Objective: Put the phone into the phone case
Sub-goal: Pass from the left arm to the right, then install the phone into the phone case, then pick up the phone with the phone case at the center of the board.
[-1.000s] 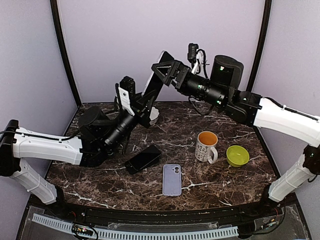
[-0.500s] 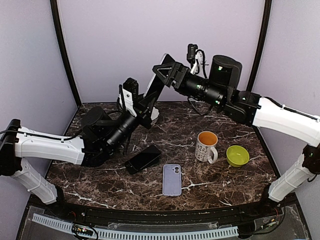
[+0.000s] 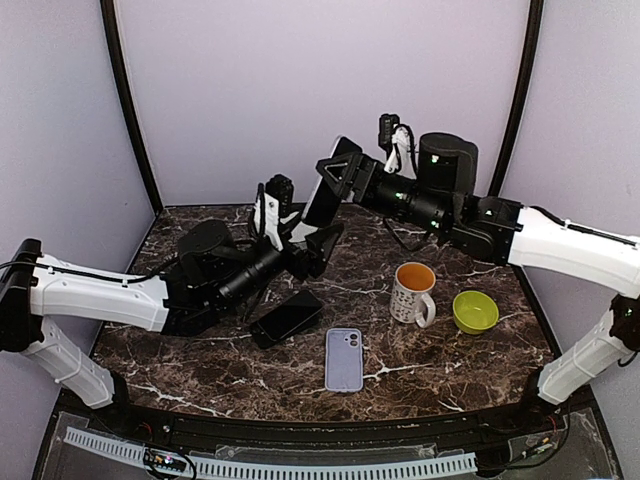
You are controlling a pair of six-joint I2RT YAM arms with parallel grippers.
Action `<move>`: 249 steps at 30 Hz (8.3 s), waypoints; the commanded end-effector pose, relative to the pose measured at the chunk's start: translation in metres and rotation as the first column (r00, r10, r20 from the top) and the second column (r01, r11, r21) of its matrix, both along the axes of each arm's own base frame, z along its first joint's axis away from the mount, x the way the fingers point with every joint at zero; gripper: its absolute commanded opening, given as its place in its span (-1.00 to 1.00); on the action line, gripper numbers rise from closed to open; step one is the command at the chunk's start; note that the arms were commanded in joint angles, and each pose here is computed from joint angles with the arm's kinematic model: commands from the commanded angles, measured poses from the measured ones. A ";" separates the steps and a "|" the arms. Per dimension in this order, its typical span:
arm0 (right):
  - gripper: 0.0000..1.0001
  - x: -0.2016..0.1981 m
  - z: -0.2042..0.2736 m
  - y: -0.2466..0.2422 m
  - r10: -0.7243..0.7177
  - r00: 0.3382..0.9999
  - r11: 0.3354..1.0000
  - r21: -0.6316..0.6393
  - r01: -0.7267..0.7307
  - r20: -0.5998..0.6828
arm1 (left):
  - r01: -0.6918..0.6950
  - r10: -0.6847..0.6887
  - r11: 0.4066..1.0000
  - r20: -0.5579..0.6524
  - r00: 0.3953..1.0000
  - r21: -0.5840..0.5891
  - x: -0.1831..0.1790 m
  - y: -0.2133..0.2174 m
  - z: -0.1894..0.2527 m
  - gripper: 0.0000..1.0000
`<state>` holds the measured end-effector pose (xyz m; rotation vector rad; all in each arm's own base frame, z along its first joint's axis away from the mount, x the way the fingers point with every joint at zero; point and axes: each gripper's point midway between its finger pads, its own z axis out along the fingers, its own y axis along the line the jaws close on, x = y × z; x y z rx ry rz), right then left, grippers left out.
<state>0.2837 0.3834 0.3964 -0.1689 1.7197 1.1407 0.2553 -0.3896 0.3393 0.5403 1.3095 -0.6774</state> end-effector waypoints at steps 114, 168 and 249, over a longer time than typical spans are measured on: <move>0.36 -0.110 -0.371 -0.034 -0.511 0.834 0.466 -0.883 0.063 -0.210 | -0.087 0.456 0.828 -0.574 0.681 0.554 0.032 0.185 -0.147 0.97; 0.68 -0.141 -0.311 -0.007 -0.184 0.921 0.517 -0.830 -0.207 -0.345 | -0.059 0.430 0.836 -0.585 0.688 0.545 0.031 0.182 -0.148 0.97; 0.88 -0.139 -0.375 -0.032 -0.496 0.739 0.477 -0.854 -0.207 -0.456 | -0.045 0.430 0.834 -0.596 0.678 0.550 0.032 0.181 -0.154 0.95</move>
